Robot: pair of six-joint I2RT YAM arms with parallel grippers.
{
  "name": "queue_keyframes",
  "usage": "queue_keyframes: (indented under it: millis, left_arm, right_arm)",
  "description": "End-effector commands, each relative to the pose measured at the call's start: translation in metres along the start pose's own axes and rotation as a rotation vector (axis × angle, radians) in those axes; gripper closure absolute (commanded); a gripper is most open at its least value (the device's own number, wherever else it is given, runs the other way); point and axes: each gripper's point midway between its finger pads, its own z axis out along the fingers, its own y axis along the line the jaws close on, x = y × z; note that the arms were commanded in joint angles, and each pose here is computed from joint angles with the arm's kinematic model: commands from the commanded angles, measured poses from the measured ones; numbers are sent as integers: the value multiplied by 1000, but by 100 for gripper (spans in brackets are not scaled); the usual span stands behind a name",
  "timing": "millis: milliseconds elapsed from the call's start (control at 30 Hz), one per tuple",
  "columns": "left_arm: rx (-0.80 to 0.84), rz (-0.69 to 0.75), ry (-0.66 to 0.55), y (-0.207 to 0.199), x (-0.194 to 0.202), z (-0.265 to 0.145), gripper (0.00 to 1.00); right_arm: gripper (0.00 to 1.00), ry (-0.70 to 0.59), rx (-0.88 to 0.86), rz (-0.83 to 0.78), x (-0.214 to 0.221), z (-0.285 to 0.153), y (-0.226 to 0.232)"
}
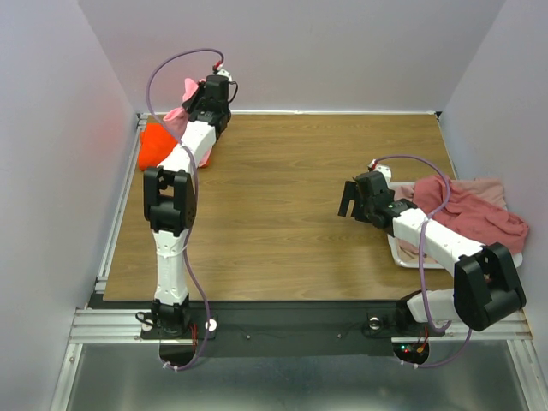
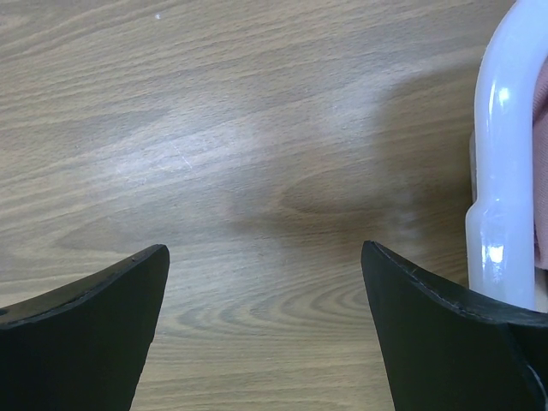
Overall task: Fold and stack the t-shirts
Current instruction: Neatly place the folded tshirt to the corner
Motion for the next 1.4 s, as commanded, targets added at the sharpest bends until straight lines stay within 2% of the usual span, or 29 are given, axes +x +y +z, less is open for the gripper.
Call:
queue_keyframes:
  millis: [0,200,400,467,500,567,600,633,667,733,933,967,1033,1067,1133,1167,1200,1233,1267,1300,1333,1367]
  left_arm:
    - [-70,-125,-22,46,-8,2,100]
    - [-91,-214,64,52,33,48,100]
    - [-74,-239,146,33,68,76,100]
    - [-82,-244,199,26,83,84,83]
    - [-60,-233,230,22,92,85,78]
    - [-76,-290,255,28,99,92,47]
    - [-80,-305,262,32,101,93,41]
    - [-73,-316,271,32,102,90,15]
    - [-87,-338,280,45,107,92,2]
    - [-106,-366,277,54,104,88,2]
    - [-101,-531,207,101,60,49,2]
    - [-103,-610,175,116,46,34,2]
    - [-37,-679,154,117,34,16,2]
    - [16,-768,104,130,16,-5,2]
    - [82,-841,128,120,22,-24,2]
    - [138,-975,78,133,6,-52,2]
    - [173,-991,135,111,26,-57,2]
    - [245,-1021,78,111,8,-93,2]
    - [306,-1043,75,99,8,-107,2]
    - [319,-1031,139,65,36,-114,2]
    - [328,-1055,138,56,41,-129,2]
    - [407,-1076,74,48,26,-170,2]
  right_arm:
    - [0,-72,23,4,-19,-5,-5]
    - [0,-68,36,-3,-19,-2,-6]
    - [0,-60,48,-7,-18,2,-6]
    - [0,-60,51,-8,-18,3,-7]
    - [0,-60,51,-8,-18,3,-7]
    - [0,-58,51,-9,-18,3,-6]
    - [0,-58,49,-8,-18,3,-6]
    - [0,-59,47,-7,-18,3,-5]
    - [0,-56,44,-9,-17,3,-5]
    - [0,-53,27,-6,-18,1,-2]
    - [0,-64,-16,10,-23,-6,5]
    - [0,-77,-25,18,-27,-10,6]
    - [0,-85,-41,27,-29,-15,8]
    - [0,-98,-59,36,-33,-21,10]
    - [0,-103,-77,52,-35,-27,12]
    - [0,-121,-99,64,-39,-34,14]
    - [0,-124,-106,74,-40,-37,14]
    - [0,-129,-120,78,-41,-41,15]
    - [0,-141,-135,87,-43,-46,16]
    - [0,-152,-142,91,-45,-50,16]
    - [0,-154,-143,93,-44,-51,15]
    - [0,-169,-154,102,-46,-56,15]
